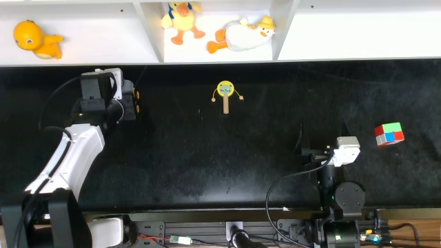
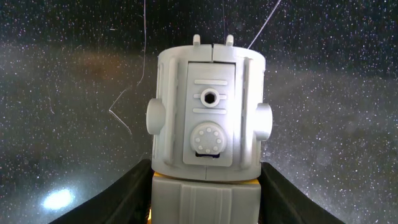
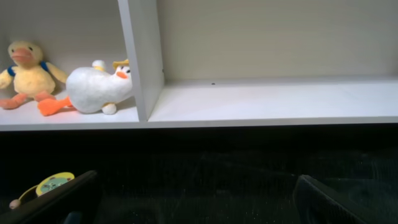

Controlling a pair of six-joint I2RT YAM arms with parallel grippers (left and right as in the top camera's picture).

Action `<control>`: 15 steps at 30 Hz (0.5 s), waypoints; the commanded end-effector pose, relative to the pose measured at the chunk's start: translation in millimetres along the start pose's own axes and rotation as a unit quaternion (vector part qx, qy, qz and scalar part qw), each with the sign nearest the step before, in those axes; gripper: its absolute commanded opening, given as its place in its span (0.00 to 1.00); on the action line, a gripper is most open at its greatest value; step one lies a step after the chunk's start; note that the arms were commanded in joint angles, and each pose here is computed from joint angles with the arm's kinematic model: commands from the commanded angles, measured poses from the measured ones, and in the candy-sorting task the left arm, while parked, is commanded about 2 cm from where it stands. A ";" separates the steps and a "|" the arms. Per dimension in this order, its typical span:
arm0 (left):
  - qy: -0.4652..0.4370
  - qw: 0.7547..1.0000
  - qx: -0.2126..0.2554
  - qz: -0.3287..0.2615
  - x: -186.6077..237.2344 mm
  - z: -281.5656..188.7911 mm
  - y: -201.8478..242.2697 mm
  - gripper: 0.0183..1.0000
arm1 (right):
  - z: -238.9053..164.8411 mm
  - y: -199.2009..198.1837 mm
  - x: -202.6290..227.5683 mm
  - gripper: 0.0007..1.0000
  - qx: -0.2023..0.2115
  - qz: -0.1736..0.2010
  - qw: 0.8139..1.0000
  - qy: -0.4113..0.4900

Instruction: Store Toys

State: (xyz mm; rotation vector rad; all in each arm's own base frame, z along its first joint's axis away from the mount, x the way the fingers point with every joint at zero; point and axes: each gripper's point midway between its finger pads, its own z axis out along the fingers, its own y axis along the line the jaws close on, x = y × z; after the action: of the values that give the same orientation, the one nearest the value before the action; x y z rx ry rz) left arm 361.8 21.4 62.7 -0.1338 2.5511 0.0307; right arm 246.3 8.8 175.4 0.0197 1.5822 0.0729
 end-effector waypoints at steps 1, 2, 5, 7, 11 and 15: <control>0.005 1.000 -0.010 0.002 3.7 1.2 2.7 0.34 | 0.4 -0.6 3.6 0.99 0.000 0.002 1.000 0.001; 0.004 1.000 -0.011 0.002 3.4 0.8 2.8 0.33 | 0.4 -0.6 3.6 1.00 0.000 0.002 1.000 0.001; -0.007 1.000 -0.010 0.002 -1.7 -6.1 2.5 0.33 | 0.4 -0.6 3.6 1.00 0.000 0.002 1.000 0.001; -0.023 1.000 -0.009 0.001 -8.4 -17.3 2.5 0.31 | 0.4 -0.6 3.6 1.00 0.000 0.002 1.000 0.001; -0.070 0.998 -0.007 -0.001 -26.5 -47.2 2.5 0.30 | 0.4 -0.6 3.6 1.00 0.000 0.002 1.000 0.001; -0.117 0.993 -0.010 -0.003 -44.3 -72.8 4.1 0.30 | 0.4 -0.6 3.6 0.99 0.000 0.002 1.000 0.001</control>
State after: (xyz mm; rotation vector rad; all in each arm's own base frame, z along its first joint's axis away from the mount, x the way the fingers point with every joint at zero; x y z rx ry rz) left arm 357.6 23.7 125.0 -0.1348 2.3866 0.0458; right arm 246.3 8.8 175.5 0.0197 1.5819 0.0729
